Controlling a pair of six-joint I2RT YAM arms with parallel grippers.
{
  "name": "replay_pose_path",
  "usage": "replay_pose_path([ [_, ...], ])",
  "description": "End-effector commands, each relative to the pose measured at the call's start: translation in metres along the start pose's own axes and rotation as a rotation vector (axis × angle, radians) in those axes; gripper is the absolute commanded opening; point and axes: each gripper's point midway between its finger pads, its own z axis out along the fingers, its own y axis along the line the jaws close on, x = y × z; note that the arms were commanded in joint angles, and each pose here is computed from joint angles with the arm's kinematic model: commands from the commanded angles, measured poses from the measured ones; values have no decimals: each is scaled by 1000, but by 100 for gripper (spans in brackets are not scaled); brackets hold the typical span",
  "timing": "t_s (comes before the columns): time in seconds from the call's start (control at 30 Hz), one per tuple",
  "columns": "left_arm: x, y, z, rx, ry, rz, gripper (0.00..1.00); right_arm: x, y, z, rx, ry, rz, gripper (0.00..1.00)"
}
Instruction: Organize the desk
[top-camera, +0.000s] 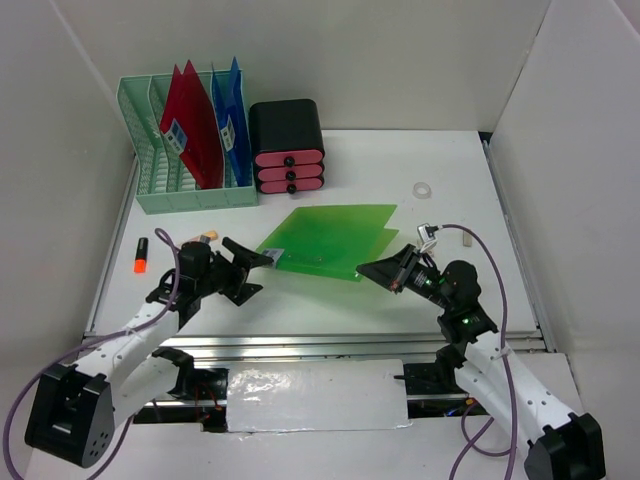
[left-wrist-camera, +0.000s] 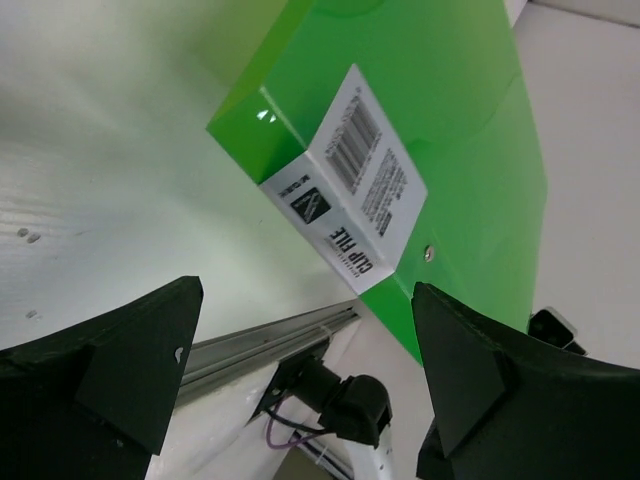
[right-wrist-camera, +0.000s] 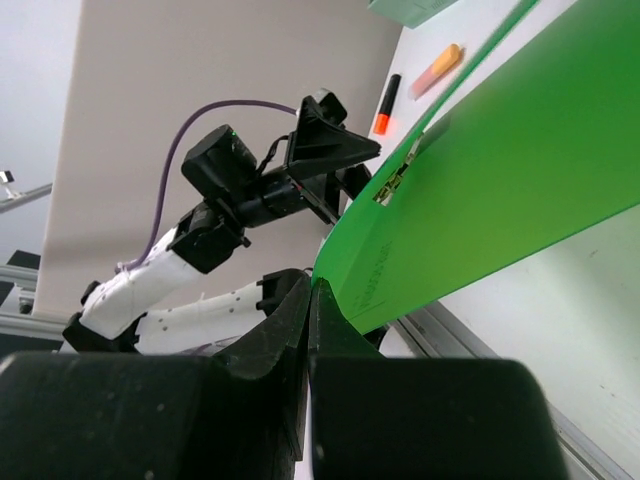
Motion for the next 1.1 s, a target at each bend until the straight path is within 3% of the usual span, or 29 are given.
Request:
replay_pose_path([
  [0.0, -13, -32, 2, 97, -89, -19, 99, -8, 30, -1, -112, -37, -69, 0],
  [0.17, -27, -35, 12, 87, -143, -34, 99, 1, 38, -5, -164, -6, -88, 0],
  [0.43, -23, -38, 34, 112, -89, -60, 96, 14, 49, -9, -240, 23, -106, 0],
  [0.5, -23, -43, 32, 128, -103, -60, 86, 19, 48, -8, -247, 40, -103, 0],
  [0.57, -26, -47, 29, 137, -128, -48, 50, 22, 47, -8, -253, 48, -105, 0],
  [0.6, -26, -55, 23, 156, -137, -41, 22, 23, 44, -8, -249, 51, -102, 0],
  [0.63, -27, -58, 20, 155, -146, -35, 4, 23, 44, -8, -250, 51, -104, 0],
  [0.73, -32, -71, 8, 158, -191, 14, 0, 25, 44, -11, -258, 46, -117, 2],
  [0.83, -39, -94, -15, 172, -259, 105, 0, 26, 48, -16, -268, 45, -159, 67],
  [0.87, -40, -112, -26, 207, -278, 141, 0, 27, 44, -18, -237, 43, -157, 99],
  [0.97, -37, -152, -58, 324, -325, 319, 0, 25, 27, -23, -118, 20, -175, 100],
  [1.0, -34, -182, -80, 390, -350, 381, 0, 12, 37, -29, -112, -64, -204, 100],
  [1.07, -27, -202, -99, 413, -362, 572, 0, 4, 14, -44, 54, -138, -168, 100],
])
